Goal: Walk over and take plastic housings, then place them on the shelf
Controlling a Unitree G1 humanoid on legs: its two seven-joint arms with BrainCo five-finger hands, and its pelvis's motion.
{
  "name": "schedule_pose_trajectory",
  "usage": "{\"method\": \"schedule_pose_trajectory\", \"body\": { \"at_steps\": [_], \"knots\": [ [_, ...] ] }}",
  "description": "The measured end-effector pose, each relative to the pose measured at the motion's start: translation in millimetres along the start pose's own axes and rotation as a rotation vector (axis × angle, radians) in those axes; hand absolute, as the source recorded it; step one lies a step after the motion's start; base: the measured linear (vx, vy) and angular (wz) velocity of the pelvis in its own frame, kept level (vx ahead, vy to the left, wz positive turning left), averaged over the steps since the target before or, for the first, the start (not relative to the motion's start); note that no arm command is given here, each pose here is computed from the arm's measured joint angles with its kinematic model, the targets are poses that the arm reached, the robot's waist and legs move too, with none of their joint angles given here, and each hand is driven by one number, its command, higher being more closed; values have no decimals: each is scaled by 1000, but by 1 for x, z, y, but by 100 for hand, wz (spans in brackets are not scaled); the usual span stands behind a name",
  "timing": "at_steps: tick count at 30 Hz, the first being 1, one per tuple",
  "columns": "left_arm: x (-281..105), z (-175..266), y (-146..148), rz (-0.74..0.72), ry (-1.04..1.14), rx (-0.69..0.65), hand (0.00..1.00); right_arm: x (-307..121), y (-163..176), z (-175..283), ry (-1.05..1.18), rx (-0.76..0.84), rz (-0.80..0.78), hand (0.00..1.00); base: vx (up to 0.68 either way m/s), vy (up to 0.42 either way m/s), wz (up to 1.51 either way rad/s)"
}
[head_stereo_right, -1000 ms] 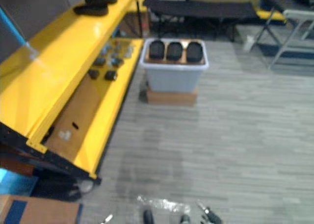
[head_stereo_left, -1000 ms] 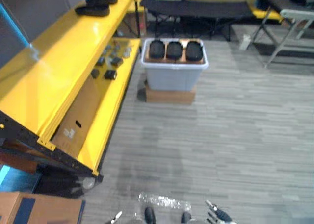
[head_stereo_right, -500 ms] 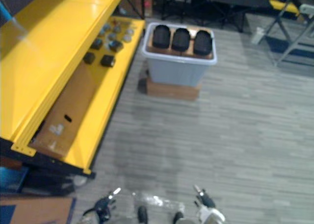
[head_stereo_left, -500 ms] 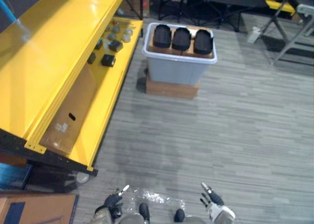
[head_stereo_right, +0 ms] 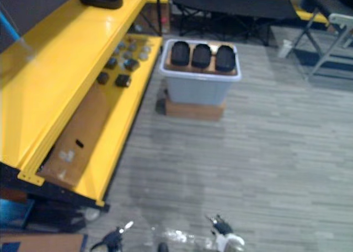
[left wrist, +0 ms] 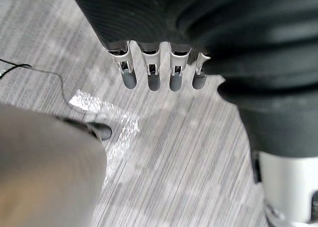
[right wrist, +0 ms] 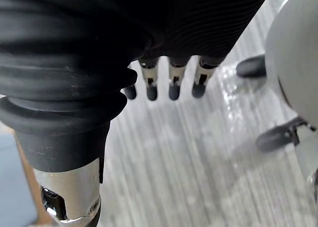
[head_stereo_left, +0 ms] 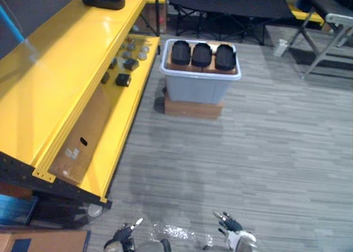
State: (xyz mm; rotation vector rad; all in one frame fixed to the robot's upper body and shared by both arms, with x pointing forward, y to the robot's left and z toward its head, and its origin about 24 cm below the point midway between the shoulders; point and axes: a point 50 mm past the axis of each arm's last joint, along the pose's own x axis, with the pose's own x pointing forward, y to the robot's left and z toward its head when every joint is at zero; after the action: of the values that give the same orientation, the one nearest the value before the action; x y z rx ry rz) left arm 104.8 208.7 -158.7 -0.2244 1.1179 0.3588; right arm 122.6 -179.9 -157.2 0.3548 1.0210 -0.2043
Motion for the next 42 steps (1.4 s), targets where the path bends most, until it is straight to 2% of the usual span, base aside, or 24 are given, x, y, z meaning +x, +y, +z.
{"method": "schedule_pose_trajectory", "body": {
  "at_steps": [4,9,17,20,22,24,26,27,30,33,36,38,39,40,42],
  "knots": [
    [0,6,6,0,-22,53,0,-5,-11,-12,36,10,-47,0,-113,-29,-4],
    [1,15,8,5,-53,60,0,-11,-26,-28,79,135,-92,0,-151,-20,-4],
    [1,28,-29,-71,-118,21,0,-37,-46,-84,248,161,-139,0,202,-178,20],
    [0,10,-30,-44,-45,-70,0,-36,-63,-67,228,41,-172,0,302,-244,16],
    [0,1,-23,-16,-12,-108,0,-28,-60,-49,186,-43,-160,0,202,-185,-2],
    [-3,-9,-12,13,8,-186,0,-13,-50,1,31,-120,-124,0,-55,-53,-19],
    [-5,-17,0,43,25,-196,0,-5,-35,45,-111,-165,-86,0,-294,37,-22],
    [-10,-36,10,69,75,-203,0,-3,-26,65,-181,-201,-66,0,-144,88,-22],
    [-24,-80,34,116,205,-136,0,-1,-7,76,-242,-213,-19,0,288,145,5],
    [-25,-83,41,107,217,-80,0,2,2,71,-225,-153,0,0,388,93,7],
    [-21,-67,45,99,149,1,0,4,-4,48,-111,-119,-23,0,361,43,-29],
    [-11,-25,49,102,16,48,0,1,-16,14,30,-120,-39,0,71,-14,-1],
    [-5,9,35,63,-100,35,0,-2,-21,-1,88,-129,-54,0,-124,-36,1],
    [-3,23,26,39,-150,42,0,-3,-23,-6,111,-132,-58,0,-232,-26,-3],
    [-1,71,-10,-53,-307,25,0,-6,-28,-14,126,-57,-71,0,-205,-32,-11]
  ]
}}
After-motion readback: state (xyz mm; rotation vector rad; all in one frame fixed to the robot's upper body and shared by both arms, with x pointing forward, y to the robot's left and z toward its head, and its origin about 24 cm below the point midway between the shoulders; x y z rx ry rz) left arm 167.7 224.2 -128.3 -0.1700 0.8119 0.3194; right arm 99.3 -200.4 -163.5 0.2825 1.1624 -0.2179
